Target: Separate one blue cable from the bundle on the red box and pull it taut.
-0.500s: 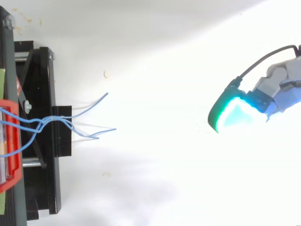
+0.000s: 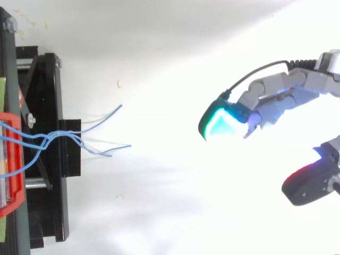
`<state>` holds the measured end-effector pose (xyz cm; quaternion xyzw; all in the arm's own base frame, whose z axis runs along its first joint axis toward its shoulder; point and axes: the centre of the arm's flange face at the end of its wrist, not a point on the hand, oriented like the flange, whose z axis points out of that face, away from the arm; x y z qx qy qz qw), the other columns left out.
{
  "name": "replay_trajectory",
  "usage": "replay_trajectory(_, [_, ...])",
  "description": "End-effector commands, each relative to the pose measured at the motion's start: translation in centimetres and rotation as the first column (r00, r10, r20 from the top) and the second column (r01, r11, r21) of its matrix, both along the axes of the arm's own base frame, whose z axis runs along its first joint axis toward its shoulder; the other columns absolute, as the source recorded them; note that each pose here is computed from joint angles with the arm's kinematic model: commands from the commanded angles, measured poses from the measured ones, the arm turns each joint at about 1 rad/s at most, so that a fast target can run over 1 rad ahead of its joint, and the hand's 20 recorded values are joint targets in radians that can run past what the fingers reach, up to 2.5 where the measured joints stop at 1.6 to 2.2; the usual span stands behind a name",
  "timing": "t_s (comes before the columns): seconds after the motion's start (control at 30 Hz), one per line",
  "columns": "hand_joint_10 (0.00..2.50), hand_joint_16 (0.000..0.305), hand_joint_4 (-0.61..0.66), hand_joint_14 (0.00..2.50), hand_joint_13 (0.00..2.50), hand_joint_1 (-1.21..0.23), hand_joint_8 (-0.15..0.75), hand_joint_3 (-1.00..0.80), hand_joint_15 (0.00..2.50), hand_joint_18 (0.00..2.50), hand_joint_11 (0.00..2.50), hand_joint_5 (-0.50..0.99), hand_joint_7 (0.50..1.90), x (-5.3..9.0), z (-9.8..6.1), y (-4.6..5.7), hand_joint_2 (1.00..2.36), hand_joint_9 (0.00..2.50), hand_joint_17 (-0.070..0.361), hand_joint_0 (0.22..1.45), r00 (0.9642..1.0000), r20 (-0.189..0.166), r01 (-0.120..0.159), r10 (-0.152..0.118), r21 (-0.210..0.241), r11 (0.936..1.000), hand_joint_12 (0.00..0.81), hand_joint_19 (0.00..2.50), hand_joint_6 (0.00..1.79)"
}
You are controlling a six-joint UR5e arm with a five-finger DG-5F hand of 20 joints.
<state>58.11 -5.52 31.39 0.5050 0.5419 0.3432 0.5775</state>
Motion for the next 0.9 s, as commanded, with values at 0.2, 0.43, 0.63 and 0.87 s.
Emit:
replay_trajectory(0.2, [0.01, 0.048, 0.19, 0.01, 0.62, -0.56, 0.334, -0.46, 0.35, 0.70, 0.39, -0.20, 0.72, 2.0, -0.1, -0.1, 1.00, 0.73, 0.108, 0.57, 0.9874, 0.129, 0.099, -0.091, -0.056, 0.9935, 0.368, 0.63, 0.50])
replay_trajectory(0.43, [0.01, 0.048, 0.19, 0.01, 0.62, -0.56, 0.337, -0.46, 0.34, 0.70, 0.39, -0.20, 0.72, 4.4, -4.9, 1.1, 1.00, 0.73, 0.108, 0.57, 0.9863, 0.144, 0.089, -0.081, -0.050, 0.9948, 0.370, 0.63, 0.50])
replay_trajectory(0.63, [0.01, 0.050, 0.19, 0.01, 0.43, -0.56, 0.329, -0.47, 0.30, 0.51, 0.39, -0.20, 0.73, 6.6, -7.8, 2.5, 1.00, 0.67, 0.111, 0.56, 0.9740, 0.212, 0.091, -0.080, -0.045, 0.9948, 0.367, 0.61, 0.50])
replay_trajectory(0.87, [0.01, 0.051, 0.19, 0.01, 0.22, -0.61, 0.308, -0.50, 0.21, 0.29, 0.36, -0.21, 0.73, 10.4, -10.5, 3.5, 1.00, 0.52, 0.116, 0.55, 0.9736, 0.206, 0.111, -0.099, -0.048, 0.9927, 0.348, 0.54, 0.50])
